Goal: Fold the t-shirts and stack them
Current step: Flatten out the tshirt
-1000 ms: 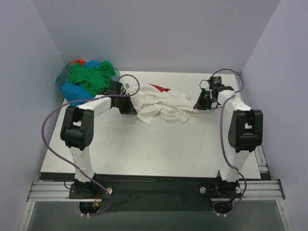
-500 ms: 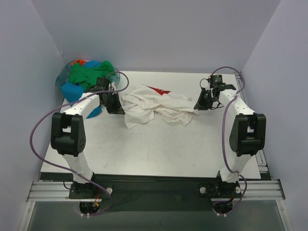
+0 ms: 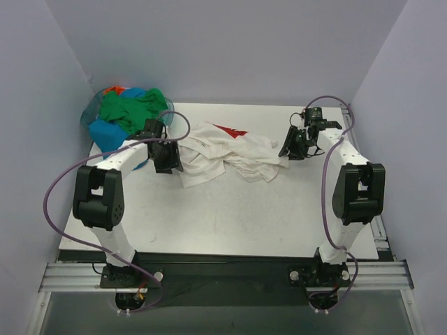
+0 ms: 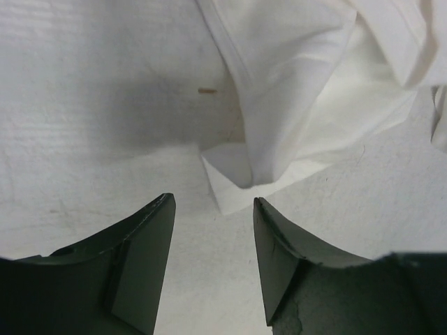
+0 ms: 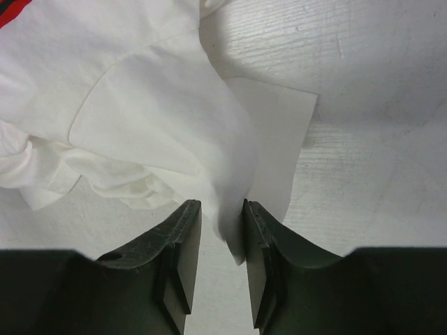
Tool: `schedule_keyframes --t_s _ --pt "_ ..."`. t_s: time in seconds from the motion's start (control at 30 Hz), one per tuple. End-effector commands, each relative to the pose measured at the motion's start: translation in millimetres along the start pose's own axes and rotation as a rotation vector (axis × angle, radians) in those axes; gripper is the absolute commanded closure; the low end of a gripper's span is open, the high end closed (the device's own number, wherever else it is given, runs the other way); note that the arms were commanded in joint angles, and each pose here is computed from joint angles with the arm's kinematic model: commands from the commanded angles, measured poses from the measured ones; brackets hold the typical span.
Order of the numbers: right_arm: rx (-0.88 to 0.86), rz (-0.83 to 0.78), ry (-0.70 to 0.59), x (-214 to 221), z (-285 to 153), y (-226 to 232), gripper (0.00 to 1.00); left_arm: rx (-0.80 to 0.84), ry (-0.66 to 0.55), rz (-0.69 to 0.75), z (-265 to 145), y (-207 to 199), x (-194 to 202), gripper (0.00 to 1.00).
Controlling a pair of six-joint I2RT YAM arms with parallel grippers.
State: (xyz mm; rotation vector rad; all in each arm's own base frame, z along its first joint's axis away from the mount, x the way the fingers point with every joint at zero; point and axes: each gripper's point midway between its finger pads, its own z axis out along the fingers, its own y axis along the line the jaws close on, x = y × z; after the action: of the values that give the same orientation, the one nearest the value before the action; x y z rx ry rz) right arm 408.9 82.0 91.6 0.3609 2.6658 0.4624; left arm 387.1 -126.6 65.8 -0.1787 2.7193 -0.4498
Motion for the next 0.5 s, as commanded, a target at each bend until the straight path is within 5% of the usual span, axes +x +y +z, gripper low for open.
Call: schedule_keyframes --t_s 0.0,0.47 --pt "-0.018 -0.023 0.010 1.3 -7.0 7.4 0.66 0.011 -0.021 -0.002 -5.3 -7.9 18.8 0.42" --pt "-0.015 -0.031 0.005 9.0 -13.1 4.6 0.54 -0.007 0.012 -0.038 21.4 -20.9 44.9 0.43"
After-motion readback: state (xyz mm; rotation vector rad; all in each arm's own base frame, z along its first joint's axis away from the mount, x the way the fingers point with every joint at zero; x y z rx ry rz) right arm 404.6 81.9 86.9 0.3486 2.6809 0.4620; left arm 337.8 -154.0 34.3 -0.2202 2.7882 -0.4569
